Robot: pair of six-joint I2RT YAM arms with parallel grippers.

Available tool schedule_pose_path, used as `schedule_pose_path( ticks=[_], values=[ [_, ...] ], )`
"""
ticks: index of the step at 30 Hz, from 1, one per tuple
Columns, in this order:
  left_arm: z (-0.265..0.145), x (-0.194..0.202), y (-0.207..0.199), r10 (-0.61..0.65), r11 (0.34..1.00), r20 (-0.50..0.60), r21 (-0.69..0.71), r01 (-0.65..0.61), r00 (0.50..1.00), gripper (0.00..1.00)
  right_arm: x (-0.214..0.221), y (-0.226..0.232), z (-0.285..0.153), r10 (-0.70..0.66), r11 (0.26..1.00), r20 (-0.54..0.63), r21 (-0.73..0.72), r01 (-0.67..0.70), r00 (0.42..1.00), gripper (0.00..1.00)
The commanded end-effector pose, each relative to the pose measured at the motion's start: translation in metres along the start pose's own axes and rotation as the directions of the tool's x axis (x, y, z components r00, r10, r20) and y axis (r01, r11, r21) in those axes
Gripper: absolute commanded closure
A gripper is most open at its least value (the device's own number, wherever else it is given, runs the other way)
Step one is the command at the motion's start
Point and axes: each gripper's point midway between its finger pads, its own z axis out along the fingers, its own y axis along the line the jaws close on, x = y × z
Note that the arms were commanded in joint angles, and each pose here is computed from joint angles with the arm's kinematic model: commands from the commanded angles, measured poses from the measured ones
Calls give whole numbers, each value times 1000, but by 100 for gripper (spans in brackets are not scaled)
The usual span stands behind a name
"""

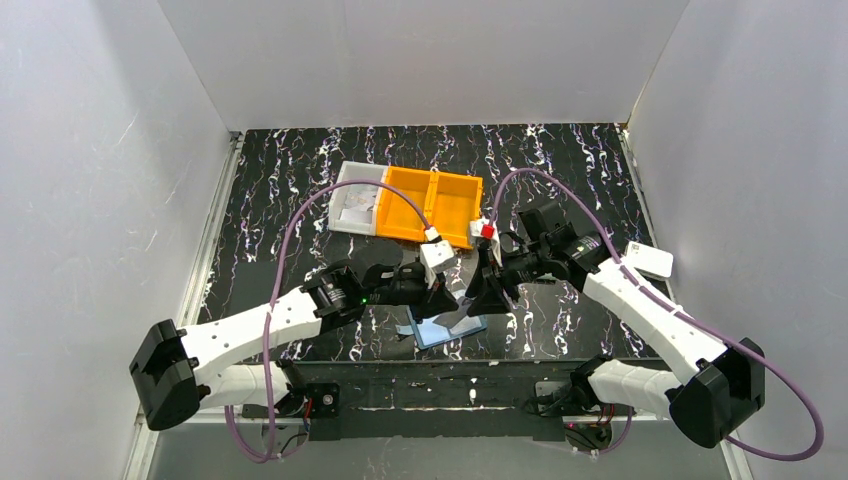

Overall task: Take the credit cards out of the card holder
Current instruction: Place the credit card in the storage box.

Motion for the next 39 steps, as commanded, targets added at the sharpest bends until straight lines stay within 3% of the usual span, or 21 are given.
schedule_pose_path(
  ticks=[1, 5, 8, 11, 16, 19, 22, 32, 39],
  values=[
    [-1, -27, -13, 37, 998, 61, 53, -40, 997, 100, -12, 3, 2, -72, 997, 49, -31, 73, 996, 58],
    [0, -27, -13, 26, 998, 62, 55, -30, 998, 100, -12, 8, 2, -93, 994, 60, -52, 96, 994, 96],
    [-2, -29, -13, 15, 999, 82, 49, -19, 997, 100, -12, 11, 0, -111, 992, 64, -56, 115, 992, 99],
    [-8, -29, -11, -19, 1000, 116, 23, 17, 993, 75, -18, 14, -3, -94, 994, 85, -47, 98, 992, 99],
    [-39, -34, -7, -45, 997, 266, -52, 61, 963, 22, -33, 21, -8, 18, 995, 184, -102, 1, 983, 99],
    [-61, -36, -4, -50, 994, 376, -74, 83, 925, 5, -39, 22, -10, 110, 987, 241, -144, -77, 964, 99],
    [-71, -34, -10, -86, 994, 408, -22, 104, 909, 5, -44, 21, -11, 140, 982, 279, -159, -98, 950, 99],
    [-51, -29, -13, -254, 965, 298, 136, 222, 920, 9, -49, 20, -17, 195, 973, 319, -178, -144, 927, 99],
    [-50, -40, -20, -275, 953, 295, 211, 219, 915, 17, -45, 18, -16, 220, 969, 321, -178, -169, 921, 99]
  ],
)
